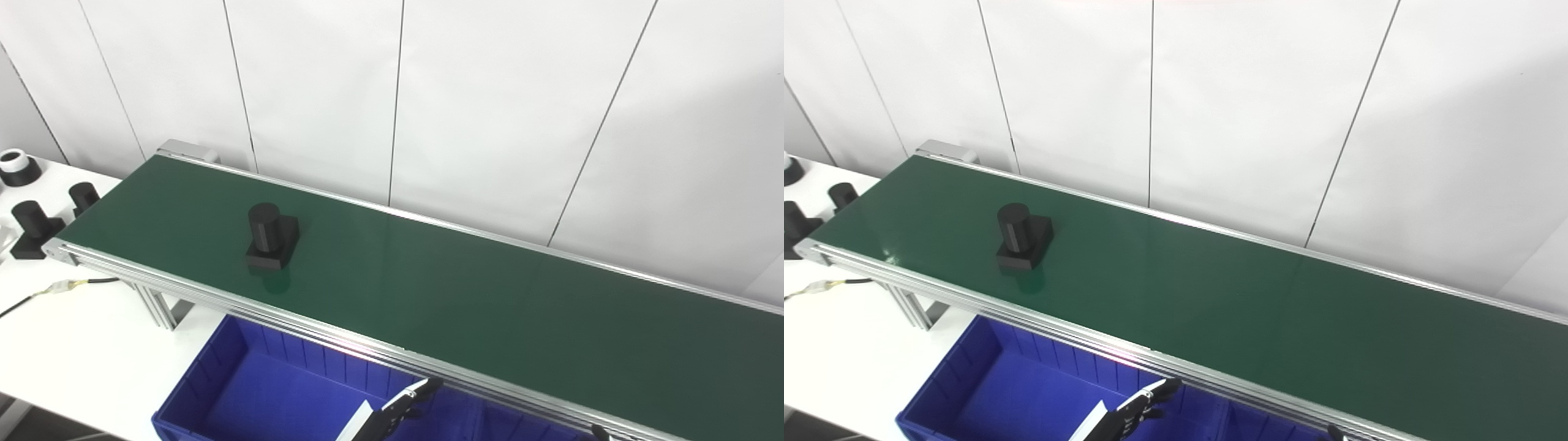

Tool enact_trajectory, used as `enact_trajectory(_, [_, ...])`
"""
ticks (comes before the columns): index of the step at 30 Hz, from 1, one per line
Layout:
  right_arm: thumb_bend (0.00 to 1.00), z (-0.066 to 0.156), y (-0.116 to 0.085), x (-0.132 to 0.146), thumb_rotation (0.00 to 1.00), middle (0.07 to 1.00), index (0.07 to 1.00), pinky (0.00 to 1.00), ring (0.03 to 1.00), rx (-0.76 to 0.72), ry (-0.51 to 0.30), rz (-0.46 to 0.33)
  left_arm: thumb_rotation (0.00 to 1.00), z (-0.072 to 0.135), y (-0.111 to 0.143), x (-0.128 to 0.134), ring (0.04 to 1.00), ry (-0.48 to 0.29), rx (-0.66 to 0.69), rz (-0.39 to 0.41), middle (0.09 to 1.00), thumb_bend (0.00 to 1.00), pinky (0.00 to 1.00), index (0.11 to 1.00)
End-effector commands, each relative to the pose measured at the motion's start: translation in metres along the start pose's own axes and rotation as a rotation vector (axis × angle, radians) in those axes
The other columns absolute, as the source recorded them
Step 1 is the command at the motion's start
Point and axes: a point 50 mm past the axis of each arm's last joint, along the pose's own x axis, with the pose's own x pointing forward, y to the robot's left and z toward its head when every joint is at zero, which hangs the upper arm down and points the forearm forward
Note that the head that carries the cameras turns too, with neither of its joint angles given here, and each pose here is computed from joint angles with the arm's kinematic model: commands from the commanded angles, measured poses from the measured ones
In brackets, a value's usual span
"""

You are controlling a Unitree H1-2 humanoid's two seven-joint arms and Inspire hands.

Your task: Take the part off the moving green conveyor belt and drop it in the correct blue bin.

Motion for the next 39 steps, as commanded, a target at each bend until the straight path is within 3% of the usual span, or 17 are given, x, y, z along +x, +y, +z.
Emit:
enact_trajectory(1, [0.75,0.010,-0.004,0.003,0.32,0.906,0.967,0.83,0.877,-0.006,-0.092,-0.029,0.53,0.012,-0.001,0.010,0.864,-0.092,-0.019,0.040,0.888,0.93,0.79,0.878])
enact_trajectory(10, [0.76,0.013,-0.003,0.003,0.29,0.817,0.877,0.70,0.754,-0.034,-0.112,-0.065,0.44,0.014,-0.001,0.012,0.751,-0.106,-0.016,0.089,0.805,0.90,0.66,0.797])
enact_trajectory(19, [0.75,0.013,-0.004,0.002,0.28,0.800,0.879,0.70,0.738,-0.029,-0.105,-0.072,0.35,0.015,-0.002,0.013,0.701,-0.105,-0.031,0.102,0.769,0.87,0.61,0.758])
enact_trajectory(23, [0.75,0.015,-0.005,0.003,0.29,0.824,0.896,0.71,0.765,-0.010,-0.136,-0.088,0.37,0.014,-0.004,0.014,0.705,-0.096,-0.015,0.100,0.775,0.86,0.61,0.763])
enact_trajectory(27, [0.74,0.021,-0.007,0.003,0.30,0.853,0.916,0.75,0.804,0.014,-0.191,-0.107,0.45,0.014,-0.005,0.015,0.730,-0.078,0.008,0.090,0.798,0.87,0.62,0.783])
enact_trajectory(31, [0.77,0.041,-0.017,0.011,0.32,0.890,0.942,0.82,0.861,0.003,-0.281,-0.098,0.50,0.012,-0.007,0.017,0.751,-0.062,0.015,0.083,0.813,0.86,0.65,0.808])
enact_trajectory(39, [0.82,0.074,-0.035,0.045,0.44,0.926,0.963,0.85,0.897,-0.062,-0.381,-0.069,0.52,0.007,-0.013,0.023,0.784,-0.062,-0.018,0.086,0.818,0.86,0.71,0.820])
